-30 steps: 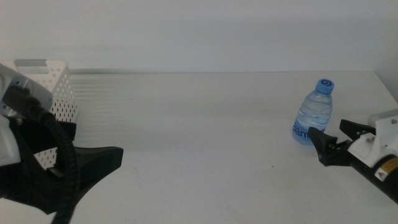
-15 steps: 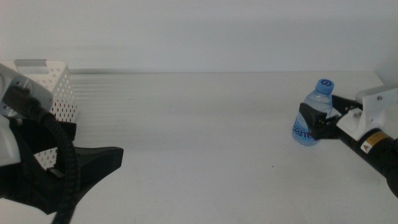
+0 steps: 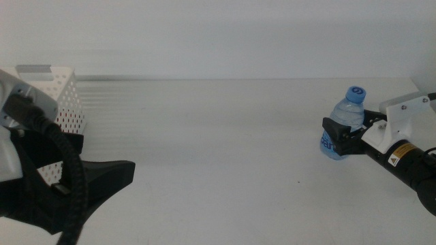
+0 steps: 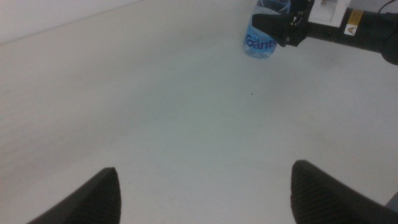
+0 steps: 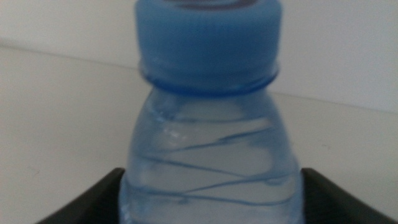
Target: Use arms to grab the bottles and put them into the dustbin to the left of the table.
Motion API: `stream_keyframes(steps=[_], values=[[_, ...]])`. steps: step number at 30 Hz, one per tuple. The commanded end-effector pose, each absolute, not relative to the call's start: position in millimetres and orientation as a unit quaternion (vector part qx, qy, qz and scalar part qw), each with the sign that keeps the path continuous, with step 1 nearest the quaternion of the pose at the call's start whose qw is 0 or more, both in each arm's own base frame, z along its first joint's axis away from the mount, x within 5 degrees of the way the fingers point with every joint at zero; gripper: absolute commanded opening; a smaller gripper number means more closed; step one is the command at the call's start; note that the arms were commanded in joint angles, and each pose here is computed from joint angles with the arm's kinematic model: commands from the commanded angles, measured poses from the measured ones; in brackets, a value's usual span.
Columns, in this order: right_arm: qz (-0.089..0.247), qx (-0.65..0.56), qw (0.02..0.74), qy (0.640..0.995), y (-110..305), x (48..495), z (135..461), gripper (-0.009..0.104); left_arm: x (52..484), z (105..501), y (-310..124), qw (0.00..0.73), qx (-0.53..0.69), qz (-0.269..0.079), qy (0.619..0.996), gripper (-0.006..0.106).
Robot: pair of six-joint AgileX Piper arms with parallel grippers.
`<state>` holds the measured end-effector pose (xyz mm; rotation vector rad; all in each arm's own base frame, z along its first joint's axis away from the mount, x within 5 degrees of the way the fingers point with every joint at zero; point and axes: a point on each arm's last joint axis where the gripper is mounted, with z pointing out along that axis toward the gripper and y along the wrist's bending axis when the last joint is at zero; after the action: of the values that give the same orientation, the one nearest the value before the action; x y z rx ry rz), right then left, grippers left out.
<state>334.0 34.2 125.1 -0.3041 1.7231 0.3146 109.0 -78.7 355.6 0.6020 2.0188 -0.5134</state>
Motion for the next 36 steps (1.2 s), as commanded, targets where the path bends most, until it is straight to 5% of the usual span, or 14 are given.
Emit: stream_keyframes(steps=[1, 4, 5, 10, 16, 25, 32, 36], values=[[0.141, -0.152, 0.67, 0.713, 36, 338, 147, 0.053, 110, 369, -79, 0.502, 0.227, -0.228, 0.803, 0.09], [0.164, -0.181, 0.658, 0.712, 49, 335, 146, 0.003, 110, 369, -79, 0.502, 0.227, -0.228, 0.803, 0.09], [0.174, -0.194, 0.657, 0.707, 56, 335, 149, 0.0, 110, 369, -79, 0.502, 0.227, -0.228, 0.803, 0.09], [0.246, -0.269, 0.669, 0.648, 105, 340, 183, 0.0, 110, 369, -79, 0.502, 0.228, -0.228, 0.803, 0.09], [0.317, -0.318, 0.636, 0.627, 182, 348, 221, 0.0, 110, 369, -79, 0.502, 0.228, -0.228, 0.803, 0.09], [0.331, -0.379, 0.62, 0.602, 265, 356, 226, 0.0, 110, 369, -79, 0.502, 0.228, -0.228, 0.803, 0.09], [0.344, -0.36, 0.611, 0.615, 282, 370, 199, 0.0, 110, 369, -79, 0.502, 0.228, -0.228, 0.803, 0.09], [0.343, -0.355, 0.608, 0.622, 282, 371, 194, 0.012, 110, 369, -79, 0.502, 0.228, -0.228, 0.803, 0.09]])
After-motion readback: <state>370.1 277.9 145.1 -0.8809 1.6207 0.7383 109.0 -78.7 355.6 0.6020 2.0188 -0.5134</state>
